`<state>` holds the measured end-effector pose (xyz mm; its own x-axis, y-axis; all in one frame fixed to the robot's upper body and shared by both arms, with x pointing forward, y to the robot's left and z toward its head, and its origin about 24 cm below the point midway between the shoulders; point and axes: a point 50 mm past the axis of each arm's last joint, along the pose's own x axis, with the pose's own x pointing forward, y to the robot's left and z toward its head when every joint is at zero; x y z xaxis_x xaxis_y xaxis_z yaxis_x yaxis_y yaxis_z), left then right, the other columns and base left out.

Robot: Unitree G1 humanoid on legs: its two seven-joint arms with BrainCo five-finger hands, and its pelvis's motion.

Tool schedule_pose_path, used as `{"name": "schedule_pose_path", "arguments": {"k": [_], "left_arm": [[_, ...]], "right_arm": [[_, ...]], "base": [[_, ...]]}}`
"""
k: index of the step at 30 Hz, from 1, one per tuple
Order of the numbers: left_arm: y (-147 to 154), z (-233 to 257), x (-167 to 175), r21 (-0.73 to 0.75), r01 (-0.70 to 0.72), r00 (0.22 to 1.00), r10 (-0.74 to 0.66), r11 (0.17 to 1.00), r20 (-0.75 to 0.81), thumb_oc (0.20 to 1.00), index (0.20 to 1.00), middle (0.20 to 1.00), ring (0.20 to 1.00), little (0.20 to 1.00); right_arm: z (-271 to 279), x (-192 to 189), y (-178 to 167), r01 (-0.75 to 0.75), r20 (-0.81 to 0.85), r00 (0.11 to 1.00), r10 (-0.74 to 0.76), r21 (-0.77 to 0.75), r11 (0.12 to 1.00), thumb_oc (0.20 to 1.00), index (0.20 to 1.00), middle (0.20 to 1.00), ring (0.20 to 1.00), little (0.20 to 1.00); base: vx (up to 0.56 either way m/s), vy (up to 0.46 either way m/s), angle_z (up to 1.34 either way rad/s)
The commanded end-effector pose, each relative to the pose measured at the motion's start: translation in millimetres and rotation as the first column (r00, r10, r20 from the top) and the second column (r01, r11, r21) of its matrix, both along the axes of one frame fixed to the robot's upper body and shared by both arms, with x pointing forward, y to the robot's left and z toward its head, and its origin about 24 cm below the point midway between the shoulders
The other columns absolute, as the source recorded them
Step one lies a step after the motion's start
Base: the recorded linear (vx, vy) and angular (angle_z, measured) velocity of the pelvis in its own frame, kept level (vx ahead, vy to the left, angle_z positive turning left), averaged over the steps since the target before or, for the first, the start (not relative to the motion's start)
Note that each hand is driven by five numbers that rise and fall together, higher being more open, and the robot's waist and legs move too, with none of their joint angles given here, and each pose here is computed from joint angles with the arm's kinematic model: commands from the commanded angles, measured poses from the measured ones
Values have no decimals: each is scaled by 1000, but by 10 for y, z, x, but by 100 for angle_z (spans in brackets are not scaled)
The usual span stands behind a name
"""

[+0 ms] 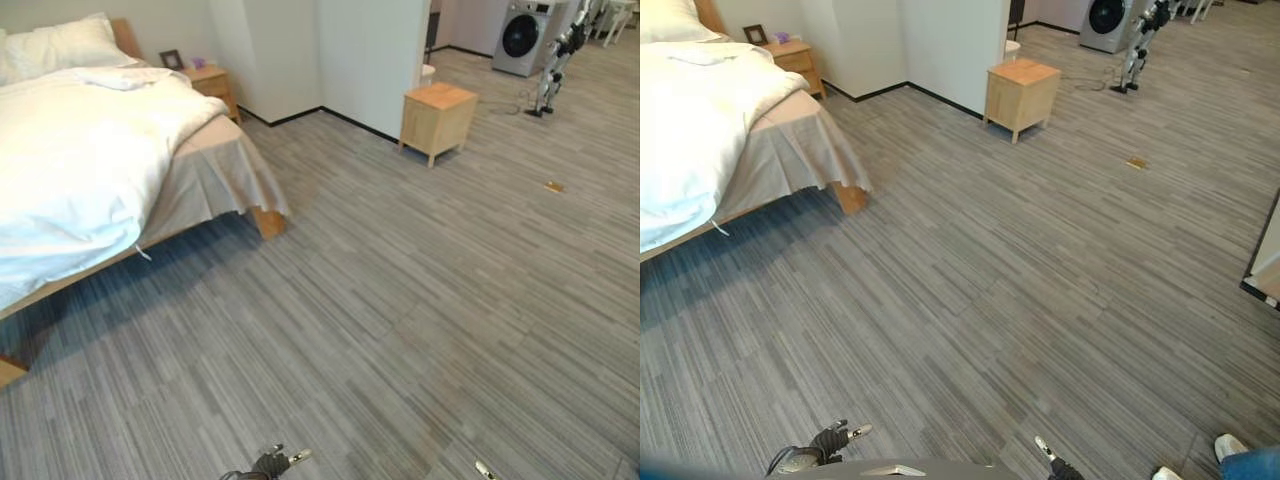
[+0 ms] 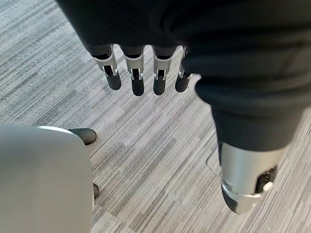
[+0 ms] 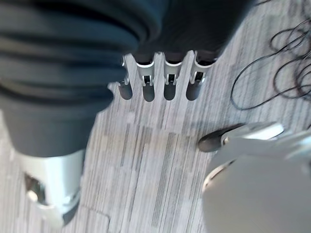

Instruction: Making the bed.

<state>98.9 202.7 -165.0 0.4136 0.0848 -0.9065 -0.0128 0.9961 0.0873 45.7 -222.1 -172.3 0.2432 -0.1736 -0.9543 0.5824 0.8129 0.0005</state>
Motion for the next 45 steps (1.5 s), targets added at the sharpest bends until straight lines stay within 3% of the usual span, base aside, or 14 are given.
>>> {"name": "schedule_pose_path", "arguments": {"k": [1, 15, 19, 21, 24, 26, 31, 33, 37, 42, 45], "left_arm": [[-75, 22, 151, -9, 38, 999, -38, 999, 29, 1000, 1000, 1000, 1000, 1000], [-30, 37, 183, 15, 15, 999, -15, 1000, 42, 1000, 1000, 1000, 1000, 1000], [37, 94, 311, -8, -129, 985, 129, 992, 119, 1000, 1000, 1000, 1000, 1000], [136, 223, 546, -52, -241, 937, 246, 969, 247, 1000, 1000, 1000, 1000, 1000], [210, 289, 613, -51, -261, 917, 264, 964, 301, 1000, 1000, 1000, 1000, 1000], [374, 429, 710, -45, -306, 867, 298, 951, 400, 1000, 1000, 1000, 1000, 1000], [610, 474, 619, 6, -353, 850, 318, 936, 420, 1000, 1000, 1000, 1000, 1000], [601, 413, 547, 38, -330, 879, 293, 943, 377, 1000, 1000, 1000, 1000, 1000], [546, 341, 496, 5, -382, 873, 359, 924, 329, 1000, 1000, 1000, 1000, 1000], [320, 255, 499, -6, -298, 919, 289, 954, 268, 1000, 1000, 1000, 1000, 1000], [296, 263, 497, -9, -278, 922, 269, 961, 280, 1000, 1000, 1000, 1000, 1000]], "right_arm": [[15, 121, -27, -18, 13, 1000, 19, -7, 1000, 1000, 1000, 1000, 1000, 1000], [21, 177, -20, -29, 24, 999, 29, -7, 1000, 1000, 1000, 1000, 1000, 1000], [48, 296, -51, -10, 64, 998, 12, -22, 1000, 1000, 1000, 1000, 1000, 1000], [149, 611, -158, 23, 174, 985, -11, -69, 997, 1000, 1000, 1000, 1000, 1000], [211, 802, -133, 47, 257, 966, -29, -62, 997, 1000, 1000, 1000, 1000, 1000], [357, 1108, -43, 15, 411, 912, 6, -48, 999, 1000, 1000, 1000, 1000, 1000], [575, 1306, -83, -2, 551, 833, 43, -75, 997, 1000, 1000, 1000, 1000, 1000], [504, 1160, -175, -69, 481, 867, 126, -136, 988, 1000, 1000, 1000, 1000, 1000], [484, 1091, -270, -49, 454, 884, 115, -154, 987, 1000, 1000, 1000, 1000, 1000], [339, 808, -403, 17, 320, 947, 36, -161, 987, 1000, 1000, 1000, 1000, 1000], [368, 831, -406, -3, 337, 940, 61, -169, 986, 1000, 1000, 1000, 1000, 1000]], "base": [[0, 0, 0], [0, 0, 0], [4, 40, 2], [-92, 142, 8], [-25, 117, 7], [3, 25, 46], [158, -189, 87], [196, -417, 88], [113, -229, 80], [4, -147, 97], [67, -7, 32]]}}
